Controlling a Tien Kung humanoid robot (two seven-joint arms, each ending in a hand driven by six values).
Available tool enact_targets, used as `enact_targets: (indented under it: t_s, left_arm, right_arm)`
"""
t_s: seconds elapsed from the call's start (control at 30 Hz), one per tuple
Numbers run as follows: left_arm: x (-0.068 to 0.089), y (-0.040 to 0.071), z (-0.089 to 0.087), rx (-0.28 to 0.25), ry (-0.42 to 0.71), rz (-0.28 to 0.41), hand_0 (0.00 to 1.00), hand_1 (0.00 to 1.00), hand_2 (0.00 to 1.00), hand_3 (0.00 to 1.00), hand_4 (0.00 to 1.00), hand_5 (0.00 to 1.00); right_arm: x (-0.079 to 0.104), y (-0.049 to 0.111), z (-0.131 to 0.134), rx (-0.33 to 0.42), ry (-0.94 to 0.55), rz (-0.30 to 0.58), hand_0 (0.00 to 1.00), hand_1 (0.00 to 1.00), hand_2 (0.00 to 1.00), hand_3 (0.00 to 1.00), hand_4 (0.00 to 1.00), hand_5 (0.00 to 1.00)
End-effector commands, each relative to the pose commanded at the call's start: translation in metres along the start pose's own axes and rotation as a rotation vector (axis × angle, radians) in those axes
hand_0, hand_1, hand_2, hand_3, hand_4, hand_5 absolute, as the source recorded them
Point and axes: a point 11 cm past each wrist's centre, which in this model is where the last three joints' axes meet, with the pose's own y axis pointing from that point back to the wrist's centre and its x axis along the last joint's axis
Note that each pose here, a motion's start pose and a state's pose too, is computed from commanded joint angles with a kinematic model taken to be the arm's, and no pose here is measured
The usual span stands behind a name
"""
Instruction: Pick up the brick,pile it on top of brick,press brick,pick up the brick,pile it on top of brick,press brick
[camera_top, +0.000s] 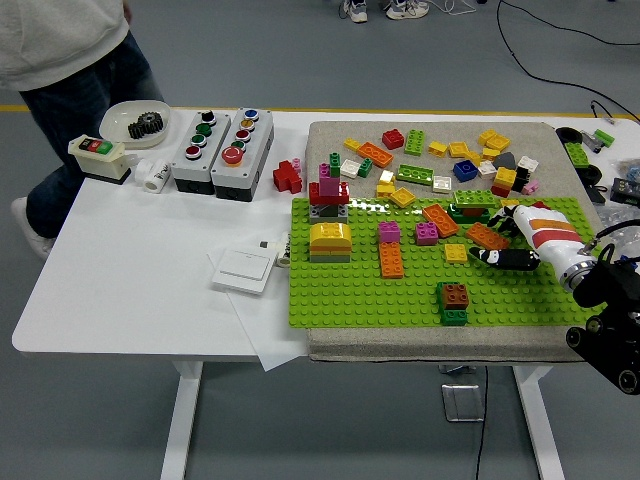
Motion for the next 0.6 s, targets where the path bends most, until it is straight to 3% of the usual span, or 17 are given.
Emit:
enact_targets:
  t_s: [0.6]
  left_arm:
    - [0.0007, -0.0001, 0.0004, -0.001, -0.001, 0.003, 0.782, 0.757, 0.751, 0.599, 0.661, 0.680]
  right_arm:
    - [0.0003, -0.0025, -0.0004, -0.005, 0.014, -0.005, 0.358, 0.459, 0.523, 0.572, 0.880, 0.639]
